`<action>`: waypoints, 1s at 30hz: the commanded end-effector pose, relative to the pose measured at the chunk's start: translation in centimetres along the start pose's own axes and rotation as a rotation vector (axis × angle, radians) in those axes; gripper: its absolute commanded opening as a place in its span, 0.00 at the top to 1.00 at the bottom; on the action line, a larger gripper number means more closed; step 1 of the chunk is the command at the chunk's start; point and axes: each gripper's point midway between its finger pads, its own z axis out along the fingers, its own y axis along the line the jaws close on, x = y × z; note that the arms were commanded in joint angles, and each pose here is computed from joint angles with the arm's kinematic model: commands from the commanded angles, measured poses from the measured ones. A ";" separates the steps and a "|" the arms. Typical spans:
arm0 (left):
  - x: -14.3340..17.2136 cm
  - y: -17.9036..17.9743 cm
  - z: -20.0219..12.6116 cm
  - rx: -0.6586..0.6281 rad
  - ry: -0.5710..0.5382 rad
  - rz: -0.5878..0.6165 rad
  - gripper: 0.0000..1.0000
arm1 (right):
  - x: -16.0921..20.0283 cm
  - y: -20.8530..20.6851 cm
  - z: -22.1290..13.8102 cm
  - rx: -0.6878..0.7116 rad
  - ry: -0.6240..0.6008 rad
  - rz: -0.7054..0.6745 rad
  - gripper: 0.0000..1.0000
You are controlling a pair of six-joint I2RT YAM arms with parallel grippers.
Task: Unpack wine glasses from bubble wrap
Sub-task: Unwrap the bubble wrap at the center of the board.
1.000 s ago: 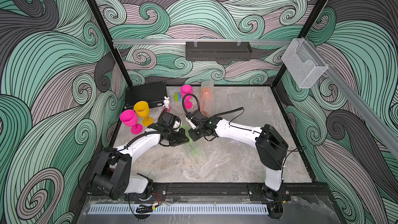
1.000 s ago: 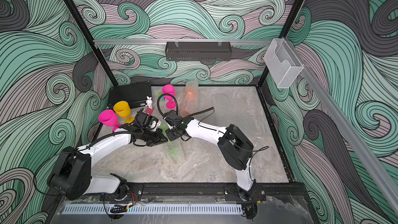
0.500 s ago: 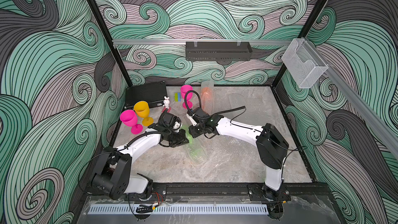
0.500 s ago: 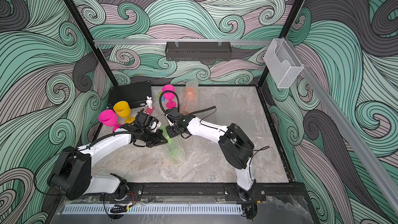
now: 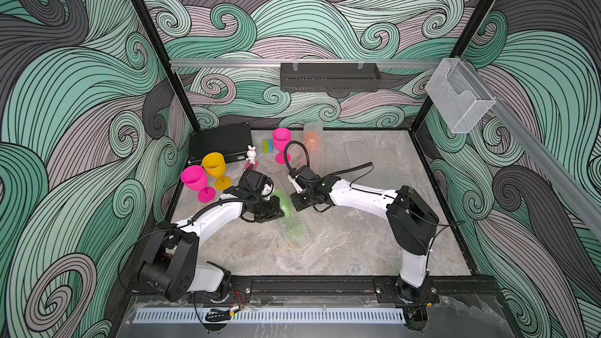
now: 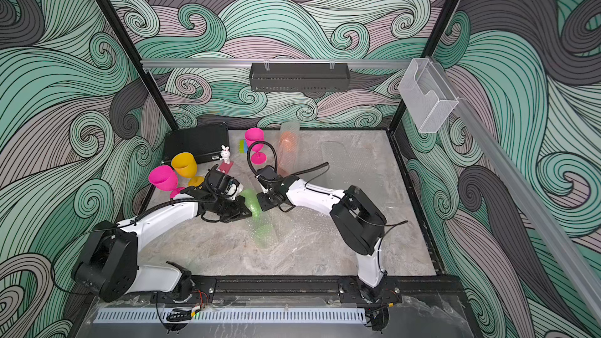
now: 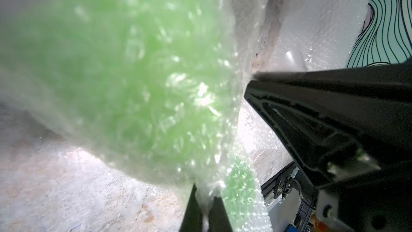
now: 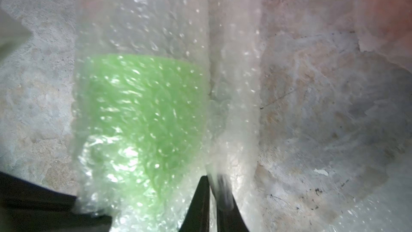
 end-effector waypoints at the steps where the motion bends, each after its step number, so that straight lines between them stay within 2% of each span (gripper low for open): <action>1: -1.4 -1.4 -1.6 -0.001 -0.060 0.080 0.94 | -2.0 -0.1 -2.7 -0.007 -0.112 0.023 0.89; 10: -2.1 -2.7 -3.2 0.021 -0.138 0.232 0.93 | -1.6 -2.0 -6.6 0.023 -0.236 0.070 0.95; 17: -1.9 -3.7 -3.0 0.064 -0.142 0.292 0.92 | 0.6 -3.7 -8.0 0.060 -0.242 0.111 0.95; 23: -2.0 -4.0 -2.4 0.068 -0.121 0.296 0.84 | 3.1 -6.0 -8.5 0.127 -0.241 0.164 0.96; 30: -1.7 -2.4 -1.7 -0.019 -0.058 0.250 0.74 | 5.2 -9.9 -9.6 0.215 -0.262 0.247 0.96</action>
